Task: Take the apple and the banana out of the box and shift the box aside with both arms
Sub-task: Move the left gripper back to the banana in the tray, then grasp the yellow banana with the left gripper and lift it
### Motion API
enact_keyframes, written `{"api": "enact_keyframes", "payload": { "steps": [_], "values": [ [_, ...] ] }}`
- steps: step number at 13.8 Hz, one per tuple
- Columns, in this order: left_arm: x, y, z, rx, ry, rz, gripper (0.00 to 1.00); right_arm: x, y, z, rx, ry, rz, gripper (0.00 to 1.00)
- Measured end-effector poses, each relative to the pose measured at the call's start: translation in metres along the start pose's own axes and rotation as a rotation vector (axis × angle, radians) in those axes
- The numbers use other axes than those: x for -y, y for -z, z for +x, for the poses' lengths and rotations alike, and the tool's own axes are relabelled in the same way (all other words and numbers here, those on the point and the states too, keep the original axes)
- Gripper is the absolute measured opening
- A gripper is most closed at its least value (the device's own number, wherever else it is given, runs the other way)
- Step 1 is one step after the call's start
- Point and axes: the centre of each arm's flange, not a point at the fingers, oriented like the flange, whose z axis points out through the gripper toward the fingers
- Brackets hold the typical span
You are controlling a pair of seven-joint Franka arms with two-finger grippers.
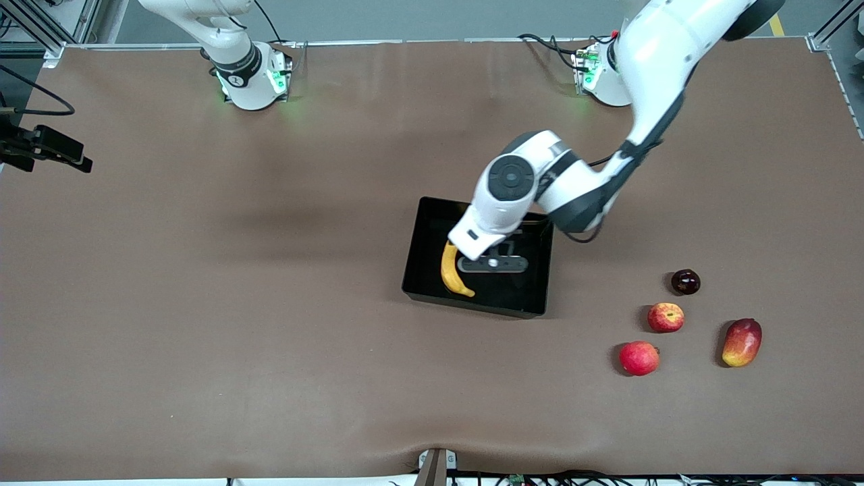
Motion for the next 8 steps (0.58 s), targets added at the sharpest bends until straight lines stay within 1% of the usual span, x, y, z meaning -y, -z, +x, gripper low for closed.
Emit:
{"api": "enact_keyframes", "payload": {
  "steps": [3, 4, 5, 7, 8],
  "values": [
    [-0.020, -0.033, -0.007, -0.012, -0.031, -0.060, 1.00, 0.000, 0.000, 0.000, 0.001, 0.000, 0.000, 1.00],
    [-0.025, -0.043, -0.011, -0.008, -0.040, -0.065, 1.00, 0.000, -0.001, 0.000, 0.003, 0.000, 0.000, 1.00],
    [-0.028, -0.053, -0.015, -0.009, -0.052, -0.053, 1.00, 0.000, -0.002, 0.001, 0.005, 0.003, 0.000, 1.00],
    [-0.030, -0.074, -0.021, -0.023, -0.084, 0.001, 1.00, 0.000, -0.006, 0.003, 0.013, 0.022, 0.000, 1.00],
    [-0.033, -0.085, -0.026, -0.022, -0.099, 0.022, 0.98, 0.000, -0.010, 0.005, 0.025, 0.033, 0.001, 1.00]
  ]
}}
